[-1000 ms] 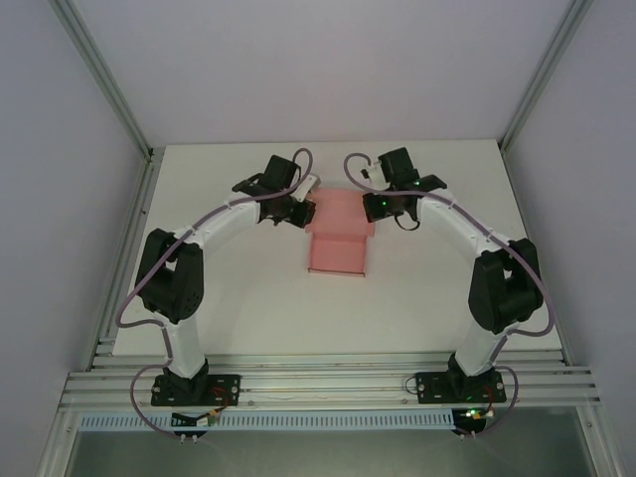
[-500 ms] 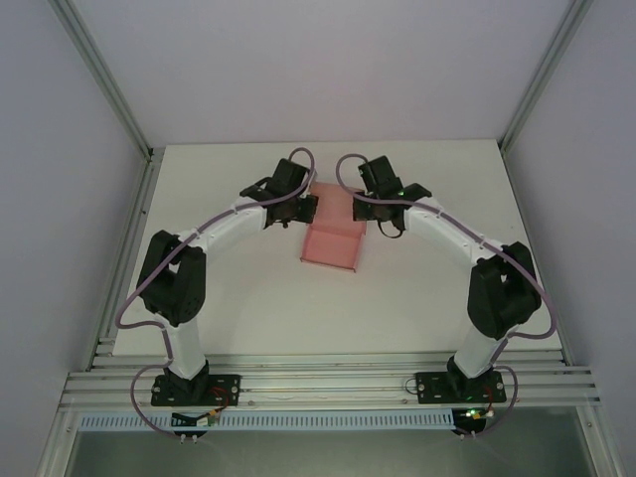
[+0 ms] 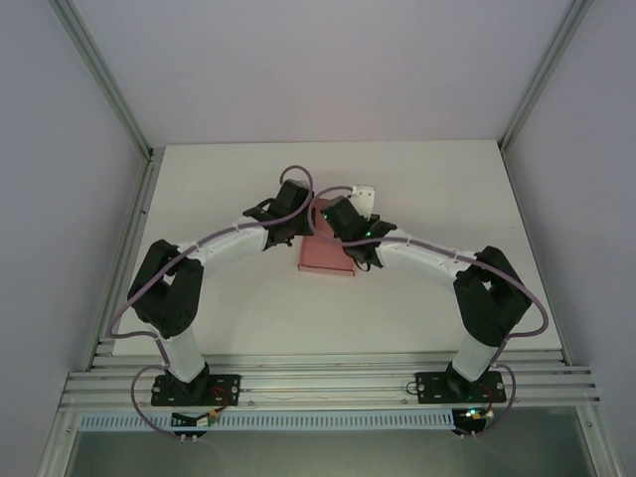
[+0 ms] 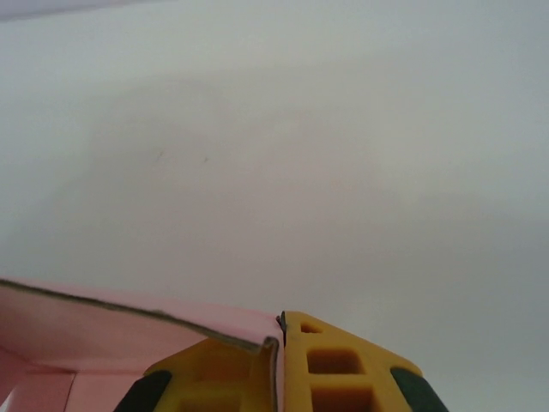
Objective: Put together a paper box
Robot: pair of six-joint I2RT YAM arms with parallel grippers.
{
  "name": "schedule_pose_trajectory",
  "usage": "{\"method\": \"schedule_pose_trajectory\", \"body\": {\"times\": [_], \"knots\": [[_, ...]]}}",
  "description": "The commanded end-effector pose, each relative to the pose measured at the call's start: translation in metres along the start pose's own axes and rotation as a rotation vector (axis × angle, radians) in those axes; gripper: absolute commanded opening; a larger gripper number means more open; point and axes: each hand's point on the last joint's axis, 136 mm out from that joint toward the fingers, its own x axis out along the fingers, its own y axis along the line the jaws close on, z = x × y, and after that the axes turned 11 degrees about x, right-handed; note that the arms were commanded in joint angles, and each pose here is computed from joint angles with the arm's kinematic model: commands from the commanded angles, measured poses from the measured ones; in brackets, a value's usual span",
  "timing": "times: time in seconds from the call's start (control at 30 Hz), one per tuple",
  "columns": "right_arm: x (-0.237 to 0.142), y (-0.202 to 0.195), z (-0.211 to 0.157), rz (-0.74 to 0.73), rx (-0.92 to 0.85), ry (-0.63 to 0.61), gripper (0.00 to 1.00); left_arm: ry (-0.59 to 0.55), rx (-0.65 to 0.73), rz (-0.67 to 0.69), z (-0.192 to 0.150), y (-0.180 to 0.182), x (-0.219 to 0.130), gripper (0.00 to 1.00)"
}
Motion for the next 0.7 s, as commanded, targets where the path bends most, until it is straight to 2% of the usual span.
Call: {"method": "schedule_pose_trajectory", "body": {"times": [0.0, 0.23, 0.4, 0.5, 0.67], "knots": [[-0.008, 0.020, 0.004, 0.063, 0.149, -0.130, 0.00, -0.118, -0.092, -0.162, 0.017, -0.039, -0.022, 0.00], [-0.032, 0.032, -0.017, 0.187, 0.096, -0.313, 0.00, -0.199, -0.053, -0.239, -0.010, -0.049, -0.040, 0.00], [-0.050, 0.036, -0.036, 0.260, 0.046, -0.416, 0.00, -0.234, -0.046, -0.266, -0.052, -0.046, -0.030, 0.00], [-0.052, 0.039, -0.049, 0.254, -0.006, -0.405, 0.00, -0.229, -0.036, -0.274, -0.071, -0.047, -0.025, 0.00], [-0.046, 0.017, -0.080, 0.219, 0.042, -0.257, 0.01, -0.218, 0.083, -0.225, -0.097, -0.050, -0.028, 0.01]]}}
